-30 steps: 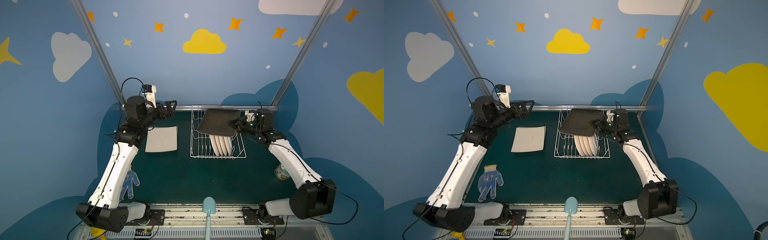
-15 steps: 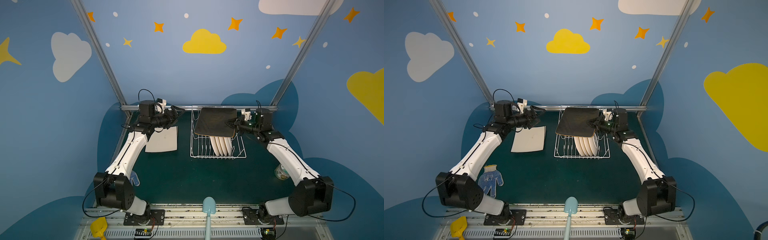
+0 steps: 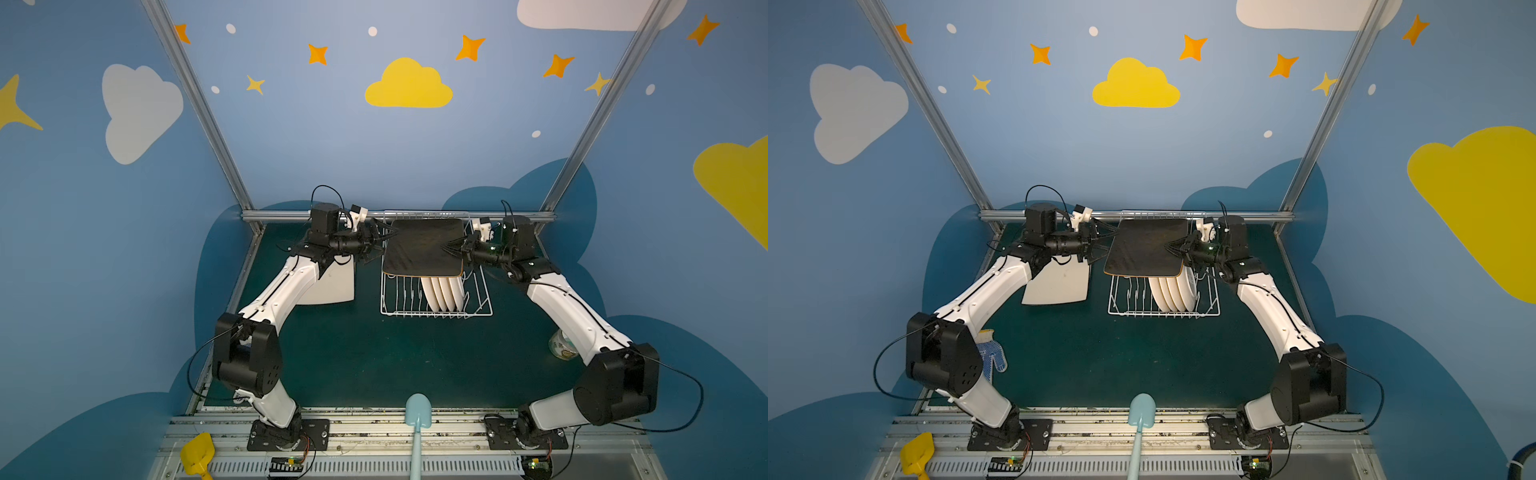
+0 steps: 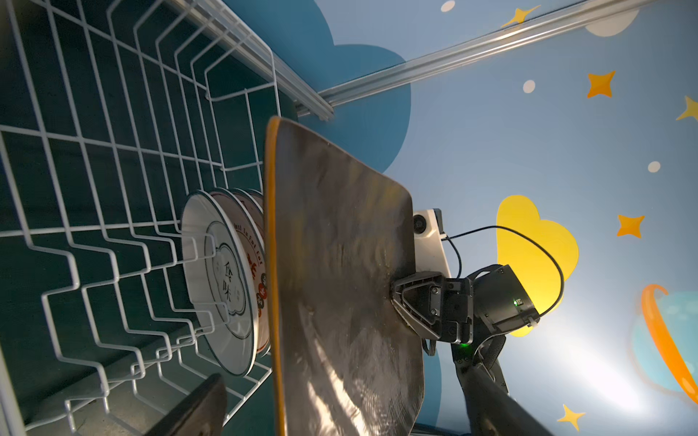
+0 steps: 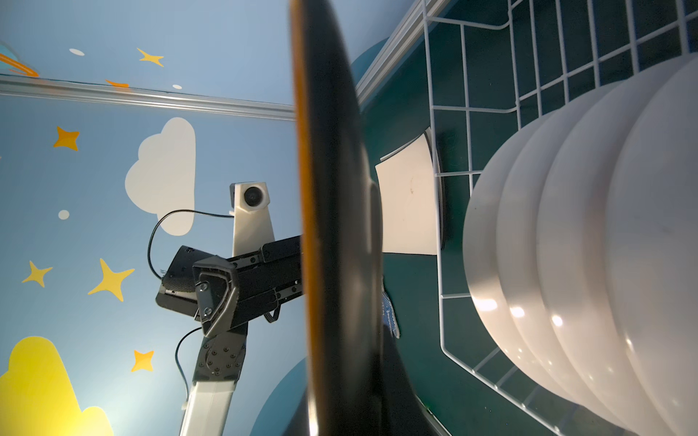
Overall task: Unload the plates from the dish rack
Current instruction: 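Grasp the dark plate's opposite edge with the right gripper, holding it flat, then hold the dark plate flat between both grippers above the rack, then carry the plate toward the cream plates with the left gripper while the right releases it, then lower the dark plate onto the cream plates while the right gripper returns rackward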
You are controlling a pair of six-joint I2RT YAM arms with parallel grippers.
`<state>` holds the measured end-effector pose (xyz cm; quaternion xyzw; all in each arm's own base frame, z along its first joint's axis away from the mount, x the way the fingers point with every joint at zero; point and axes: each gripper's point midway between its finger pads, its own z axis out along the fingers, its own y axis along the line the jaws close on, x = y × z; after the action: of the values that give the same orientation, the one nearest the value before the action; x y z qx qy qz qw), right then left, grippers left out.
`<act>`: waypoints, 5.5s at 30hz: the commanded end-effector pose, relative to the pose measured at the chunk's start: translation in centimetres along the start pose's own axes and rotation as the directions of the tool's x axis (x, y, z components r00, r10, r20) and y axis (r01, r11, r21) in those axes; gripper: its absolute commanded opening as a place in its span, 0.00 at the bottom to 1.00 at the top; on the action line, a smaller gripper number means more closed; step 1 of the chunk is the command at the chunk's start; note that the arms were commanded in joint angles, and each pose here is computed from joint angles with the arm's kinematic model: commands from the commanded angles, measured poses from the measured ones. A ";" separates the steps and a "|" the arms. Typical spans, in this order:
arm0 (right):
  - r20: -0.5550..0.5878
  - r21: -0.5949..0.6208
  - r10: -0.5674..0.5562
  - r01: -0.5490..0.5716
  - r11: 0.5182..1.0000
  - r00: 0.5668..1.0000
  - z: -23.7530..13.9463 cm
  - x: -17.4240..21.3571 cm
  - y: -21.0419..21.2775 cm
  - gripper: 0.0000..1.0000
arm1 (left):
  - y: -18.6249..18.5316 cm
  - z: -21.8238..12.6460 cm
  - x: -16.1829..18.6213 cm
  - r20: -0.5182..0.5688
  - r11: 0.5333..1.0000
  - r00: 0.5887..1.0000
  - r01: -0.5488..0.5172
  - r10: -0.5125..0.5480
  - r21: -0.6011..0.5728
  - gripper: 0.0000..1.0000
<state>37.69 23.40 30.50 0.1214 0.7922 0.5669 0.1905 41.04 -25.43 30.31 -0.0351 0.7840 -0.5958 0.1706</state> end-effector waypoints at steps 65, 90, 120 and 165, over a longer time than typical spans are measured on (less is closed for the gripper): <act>0.093 0.158 -0.645 0.628 0.762 0.758 -5.4 1.4 4.5 0.89 | -5.2 -4.1 0.0 -0.060 0.973 0.973 -0.219 0.224 0.078 0.03; -0.089 0.111 -0.960 0.960 0.256 0.266 -1.0 9.7 6.3 0.89 | 1.2 -16.8 -3.0 -0.021 0.891 0.939 -0.334 0.344 -0.307 0.03; -0.172 0.054 -0.965 0.980 0.193 0.199 2.2 12.3 5.8 0.90 | 19.0 -19.9 -8.4 -0.054 0.874 0.987 -0.156 0.148 -0.461 0.03; -0.148 0.010 -0.962 0.972 0.233 0.232 4.6 12.2 7.0 0.91 | 27.5 -19.6 -7.3 -0.036 0.900 0.998 0.028 -0.049 -0.435 0.34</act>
<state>28.70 34.16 32.98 -0.4150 0.7414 0.2866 0.4427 45.34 2.39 9.48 -0.0816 0.9075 -0.3972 0.1098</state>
